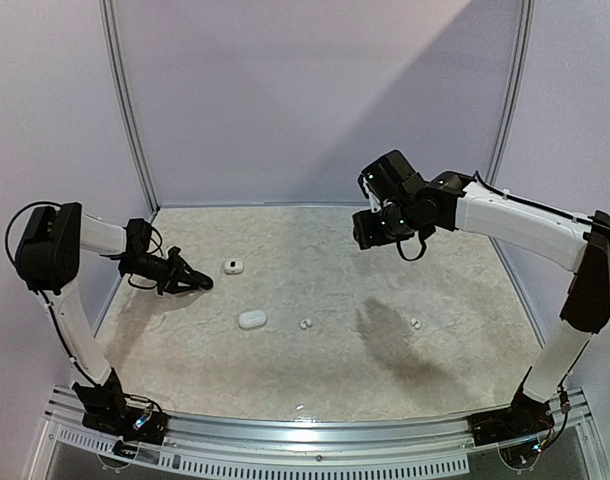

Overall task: Insert the wireless bluetooth earbuds into the charging case
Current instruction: Place the charging case with the earbuds at the center of the board, then pick up the charging case from the center of the board.

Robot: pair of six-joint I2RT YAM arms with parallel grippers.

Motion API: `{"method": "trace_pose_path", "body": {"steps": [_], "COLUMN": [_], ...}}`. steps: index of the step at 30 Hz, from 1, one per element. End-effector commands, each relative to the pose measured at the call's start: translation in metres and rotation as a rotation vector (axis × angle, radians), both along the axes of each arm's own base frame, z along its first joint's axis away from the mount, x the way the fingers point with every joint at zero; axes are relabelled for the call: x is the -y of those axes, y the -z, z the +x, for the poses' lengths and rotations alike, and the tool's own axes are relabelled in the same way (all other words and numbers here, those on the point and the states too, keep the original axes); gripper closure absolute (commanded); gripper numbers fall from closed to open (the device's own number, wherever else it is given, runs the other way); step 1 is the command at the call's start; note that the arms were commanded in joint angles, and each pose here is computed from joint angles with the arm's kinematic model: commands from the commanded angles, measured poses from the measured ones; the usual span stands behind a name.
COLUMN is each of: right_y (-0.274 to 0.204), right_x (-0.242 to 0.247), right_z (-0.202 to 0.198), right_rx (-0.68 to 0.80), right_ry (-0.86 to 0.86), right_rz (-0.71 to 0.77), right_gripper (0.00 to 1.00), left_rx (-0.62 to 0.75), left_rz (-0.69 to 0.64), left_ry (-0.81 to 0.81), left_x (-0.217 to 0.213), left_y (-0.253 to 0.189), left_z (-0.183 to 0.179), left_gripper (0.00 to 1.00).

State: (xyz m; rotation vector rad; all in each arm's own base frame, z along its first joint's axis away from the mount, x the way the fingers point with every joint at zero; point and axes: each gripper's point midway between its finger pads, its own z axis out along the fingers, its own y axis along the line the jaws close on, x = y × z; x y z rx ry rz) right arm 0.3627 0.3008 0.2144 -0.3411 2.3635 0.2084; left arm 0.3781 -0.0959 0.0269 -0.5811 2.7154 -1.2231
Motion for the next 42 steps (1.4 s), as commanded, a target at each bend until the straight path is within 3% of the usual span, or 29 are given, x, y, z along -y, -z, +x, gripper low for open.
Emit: {"method": "trace_pose_path", "body": {"steps": [1, 3, 5, 10, 13, 16, 17, 18, 19, 20, 23, 26, 31, 38, 42], "right_y": [-0.004, -0.006, -0.011, -0.019, -0.024, -0.031, -0.032, -0.033, -0.030, -0.033, -0.031, -0.034, -0.029, -0.023, -0.027], "right_x": [-0.010, -0.013, -0.018, -0.034, -0.043, -0.048, -0.046, -0.044, -0.038, -0.032, -0.019, -0.007, 0.017, 0.043, 0.052], "right_z": [0.000, 0.002, 0.004, 0.012, 0.016, 0.020, 0.024, 0.025, 0.026, 0.028, 0.025, 0.016, 0.001, -0.022, -0.030], "right_rx": [-0.021, -0.019, -0.014, 0.018, 0.062, 0.112, 0.139, 0.150, 0.156, 0.174, 0.195, 0.217, 0.201, 0.176, 0.172], "right_ry": [0.000, -0.005, -0.022, -0.095, -0.155, -0.219, -0.246, -0.246, -0.232, -0.212, -0.190, -0.194, -0.137, -0.090, -0.103], "right_rz": [0.041, 0.051, 0.057, 0.053, 0.054, 0.042, 0.032, 0.028, 0.019, 0.017, -0.002, -0.015, -0.025, -0.007, -0.040], "right_gripper": [0.40, 0.38, 0.37, 0.34, 0.32, 0.30, 0.27, 0.20, 0.05, 0.02, 0.01, 0.01, 0.01, 0.01, 0.01], "left_rx": [-0.085, -0.110, -0.129, -0.161, -0.156, -0.084, 0.098, 0.203, 0.308, 0.407, 0.633, 0.748, 0.810, 0.873, 0.850], "left_rz": [0.044, 0.076, 0.114, 0.254, 0.372, 0.482, 0.496, 0.490, 0.492, 0.517, 0.572, 0.579, 0.532, 0.602, 0.490], "left_ry": [-0.041, -0.050, -0.060, -0.077, 0.003, 0.182, 0.395, 0.516, 0.663, 0.826, 1.180, 1.369, 1.508, 1.530, 1.654], "left_x": [-0.008, -0.013, -0.018, -0.037, -0.046, -0.043, -0.014, 0.005, 0.025, 0.042, 0.074, 0.088, 0.112, 0.144, 0.155], "left_y": [0.017, 0.021, 0.023, 0.008, -0.016, -0.043, -0.068, -0.078, -0.084, -0.086, -0.081, -0.076, -0.060, -0.031, -0.021], "left_z": [-0.012, -0.018, -0.025, -0.043, -0.053, -0.059, -0.058, -0.060, -0.068, -0.079, -0.109, -0.118, -0.110, -0.066, -0.086], "left_gripper": [0.47, 0.31, 0.23, 0.15, 0.04, 0.03, 0.03, 0.04, 0.04, 0.04, 0.01, 0.01, 0.01, 0.01, 0.04]}}
